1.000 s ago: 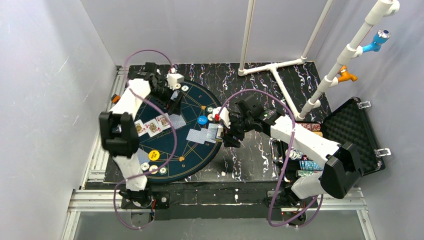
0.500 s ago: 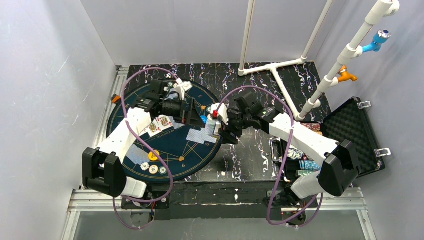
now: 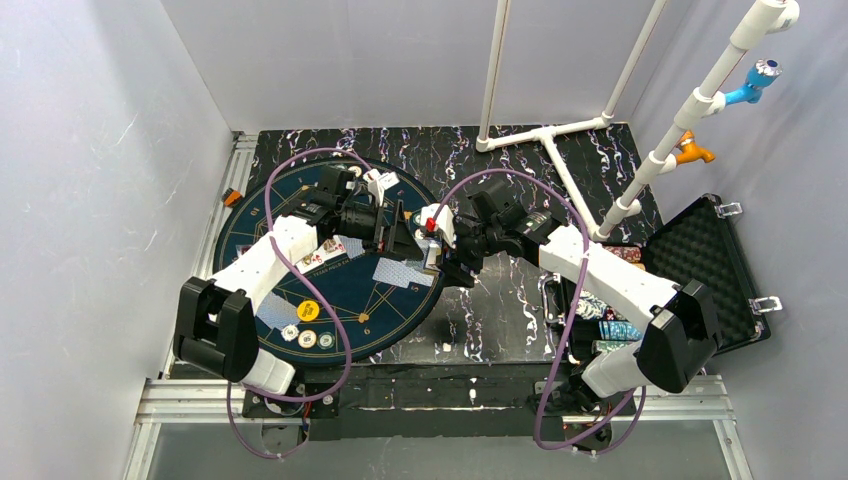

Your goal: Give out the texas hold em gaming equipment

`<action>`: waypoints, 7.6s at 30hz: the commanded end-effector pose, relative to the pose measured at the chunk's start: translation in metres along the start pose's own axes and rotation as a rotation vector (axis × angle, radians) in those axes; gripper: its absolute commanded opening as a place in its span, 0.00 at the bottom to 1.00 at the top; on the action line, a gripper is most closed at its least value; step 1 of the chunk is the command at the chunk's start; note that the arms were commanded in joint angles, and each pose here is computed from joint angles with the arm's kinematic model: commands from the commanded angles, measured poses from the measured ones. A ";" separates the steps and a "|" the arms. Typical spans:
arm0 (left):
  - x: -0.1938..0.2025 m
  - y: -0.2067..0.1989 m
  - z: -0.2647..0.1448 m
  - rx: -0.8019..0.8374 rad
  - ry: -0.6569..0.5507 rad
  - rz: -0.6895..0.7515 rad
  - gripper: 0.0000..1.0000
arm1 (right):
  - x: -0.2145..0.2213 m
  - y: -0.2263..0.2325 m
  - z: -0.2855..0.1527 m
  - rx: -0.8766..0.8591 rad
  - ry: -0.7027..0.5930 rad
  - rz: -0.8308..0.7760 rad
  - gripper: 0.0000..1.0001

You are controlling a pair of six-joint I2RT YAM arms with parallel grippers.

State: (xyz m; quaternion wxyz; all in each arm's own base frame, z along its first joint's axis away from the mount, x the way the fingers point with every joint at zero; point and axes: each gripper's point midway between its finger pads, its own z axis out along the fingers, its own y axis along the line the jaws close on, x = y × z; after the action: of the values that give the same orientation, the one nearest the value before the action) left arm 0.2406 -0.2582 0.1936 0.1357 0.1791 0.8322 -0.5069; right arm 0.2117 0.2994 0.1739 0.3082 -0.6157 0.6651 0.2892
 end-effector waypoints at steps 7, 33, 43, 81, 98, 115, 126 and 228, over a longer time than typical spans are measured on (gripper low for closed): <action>0.005 0.004 -0.007 0.001 0.015 -0.024 0.77 | -0.029 0.001 -0.013 -0.002 -0.077 -0.056 0.01; 0.007 -0.007 0.003 0.170 0.023 -0.119 0.77 | -0.029 0.001 -0.013 -0.007 -0.082 -0.049 0.01; 0.009 -0.003 -0.002 0.161 0.038 -0.135 0.39 | -0.028 0.000 -0.016 -0.005 -0.088 -0.040 0.01; -0.014 -0.036 -0.045 0.237 -0.067 0.009 0.00 | -0.009 -0.001 -0.011 0.016 -0.051 -0.031 0.01; -0.020 -0.045 -0.062 0.197 -0.104 0.081 0.00 | -0.007 0.002 -0.011 0.010 -0.057 -0.029 0.01; 0.004 -0.031 -0.027 0.213 0.027 -0.059 0.00 | -0.025 0.008 -0.015 -0.038 -0.098 -0.043 0.01; 0.006 -0.027 -0.020 0.172 0.037 -0.067 0.12 | -0.023 0.009 -0.015 -0.043 -0.097 -0.042 0.01; -0.016 -0.062 -0.061 0.306 -0.028 -0.112 0.00 | -0.012 0.009 -0.013 -0.037 -0.080 -0.035 0.01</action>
State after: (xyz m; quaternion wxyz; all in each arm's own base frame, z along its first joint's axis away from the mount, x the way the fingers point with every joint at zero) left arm 0.2312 -0.2375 0.2576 0.0836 0.1418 0.7669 -0.6204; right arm 0.1993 0.2916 0.1672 0.2873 -0.6149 0.6644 0.3130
